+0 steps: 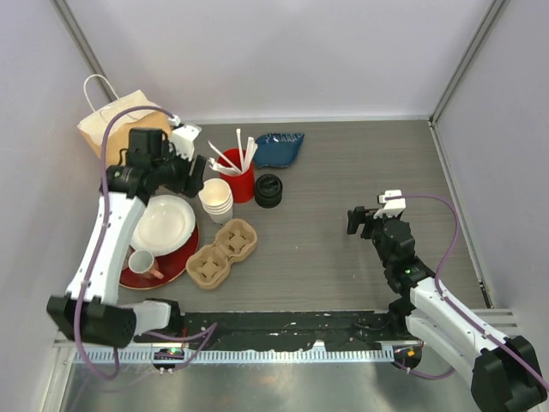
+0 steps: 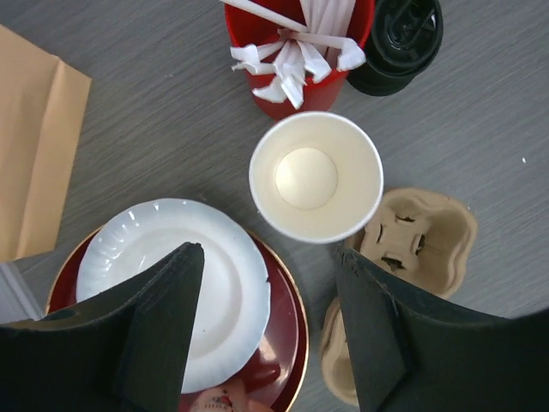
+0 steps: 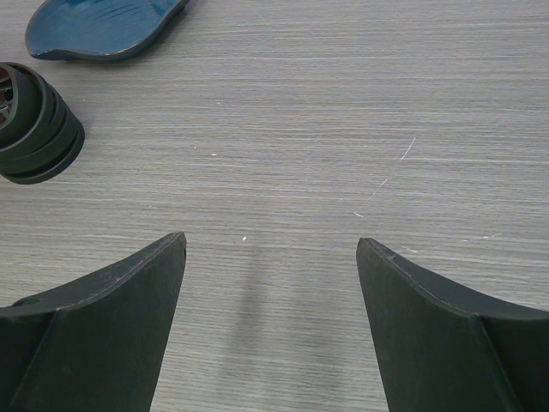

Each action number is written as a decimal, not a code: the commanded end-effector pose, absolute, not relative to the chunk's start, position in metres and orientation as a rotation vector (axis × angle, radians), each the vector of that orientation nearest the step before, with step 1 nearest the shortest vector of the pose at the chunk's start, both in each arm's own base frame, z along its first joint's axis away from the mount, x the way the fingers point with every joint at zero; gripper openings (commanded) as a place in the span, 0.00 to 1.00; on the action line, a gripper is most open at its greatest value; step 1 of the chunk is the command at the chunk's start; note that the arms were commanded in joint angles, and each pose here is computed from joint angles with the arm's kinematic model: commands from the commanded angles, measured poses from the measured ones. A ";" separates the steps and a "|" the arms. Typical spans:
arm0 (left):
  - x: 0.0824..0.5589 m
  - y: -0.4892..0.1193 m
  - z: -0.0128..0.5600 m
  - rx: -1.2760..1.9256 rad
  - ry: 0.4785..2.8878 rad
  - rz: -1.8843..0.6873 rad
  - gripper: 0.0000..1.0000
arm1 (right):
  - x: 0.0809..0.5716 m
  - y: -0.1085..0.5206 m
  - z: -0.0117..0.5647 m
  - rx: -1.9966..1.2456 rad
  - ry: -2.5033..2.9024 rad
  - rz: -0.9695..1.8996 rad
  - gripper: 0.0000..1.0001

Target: Pack the takeout coffee

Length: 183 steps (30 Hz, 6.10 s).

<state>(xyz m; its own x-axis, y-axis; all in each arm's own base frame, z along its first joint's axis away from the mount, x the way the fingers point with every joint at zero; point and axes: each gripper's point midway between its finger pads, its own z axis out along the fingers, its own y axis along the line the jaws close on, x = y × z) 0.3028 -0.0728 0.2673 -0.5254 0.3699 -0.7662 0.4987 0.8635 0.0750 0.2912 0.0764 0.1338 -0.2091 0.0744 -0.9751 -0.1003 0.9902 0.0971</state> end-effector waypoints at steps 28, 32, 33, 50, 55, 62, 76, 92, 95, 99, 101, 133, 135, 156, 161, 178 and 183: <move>0.370 -0.082 0.209 0.510 2.392 -0.052 0.26 | 0.295 0.075 0.151 0.008 1.708 0.168 0.86; 0.364 -0.089 0.221 0.553 2.353 -0.084 0.27 | 0.296 0.075 0.148 0.004 1.718 0.165 0.86; 0.363 -0.088 0.227 0.553 2.336 -0.083 0.27 | 0.296 0.076 0.148 0.005 1.720 0.166 0.86; 0.373 -0.074 0.186 0.584 2.437 0.042 0.30 | 0.294 0.075 0.151 0.008 1.705 0.168 0.86; 0.370 -0.076 0.193 0.580 2.427 0.020 0.02 | 0.295 0.074 0.151 0.010 1.706 0.165 0.86; 0.364 -0.074 0.199 0.598 2.418 0.026 0.00 | 0.294 0.075 0.151 0.008 1.705 0.168 0.86; 0.354 -0.087 0.241 0.602 2.350 -0.080 0.00 | 0.294 0.073 0.151 0.015 1.702 0.164 0.86; 0.361 -0.080 0.259 0.562 2.311 -0.111 0.00 | 0.306 0.129 0.210 -0.047 1.653 0.455 0.81; 0.369 -0.067 0.281 0.524 2.258 -0.029 0.00 | 0.309 0.145 0.232 -0.106 1.659 0.456 0.80; 0.376 -0.054 0.296 0.486 2.224 0.022 0.00 | 0.306 0.169 0.243 -0.196 1.660 0.447 0.80; 0.376 -0.054 0.304 0.487 2.209 0.015 0.00 | 0.306 0.178 0.246 -0.226 1.659 0.454 0.81; 0.234 -0.348 0.292 1.429 1.963 -0.655 0.00 | 0.307 0.024 0.263 0.266 1.753 0.052 0.92; 0.242 -0.372 0.266 1.449 2.018 -0.698 0.00 | 0.308 0.019 0.258 0.277 1.763 0.047 0.93; 0.272 -0.426 0.142 1.589 2.108 -0.763 0.04 | 0.309 0.014 0.224 0.201 1.834 0.054 0.93; 0.275 -0.423 0.142 1.595 2.120 -0.759 0.16 | 0.307 0.018 0.229 0.185 1.822 0.076 0.93; 0.297 -0.264 0.315 1.125 2.058 -0.393 0.79 | 0.303 0.037 0.220 0.099 1.893 0.163 0.92; 0.326 -0.160 0.308 0.836 2.165 -0.228 0.80 | 0.305 0.039 0.214 0.093 1.906 0.172 0.92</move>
<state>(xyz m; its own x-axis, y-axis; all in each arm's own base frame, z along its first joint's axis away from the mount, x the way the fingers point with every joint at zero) 0.3110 -0.2282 0.3378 -0.3255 0.5139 -0.7937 0.7689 0.6324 0.0941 0.3000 0.0359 0.2031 -0.3625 0.1576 -0.9186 0.0070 0.9860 0.1664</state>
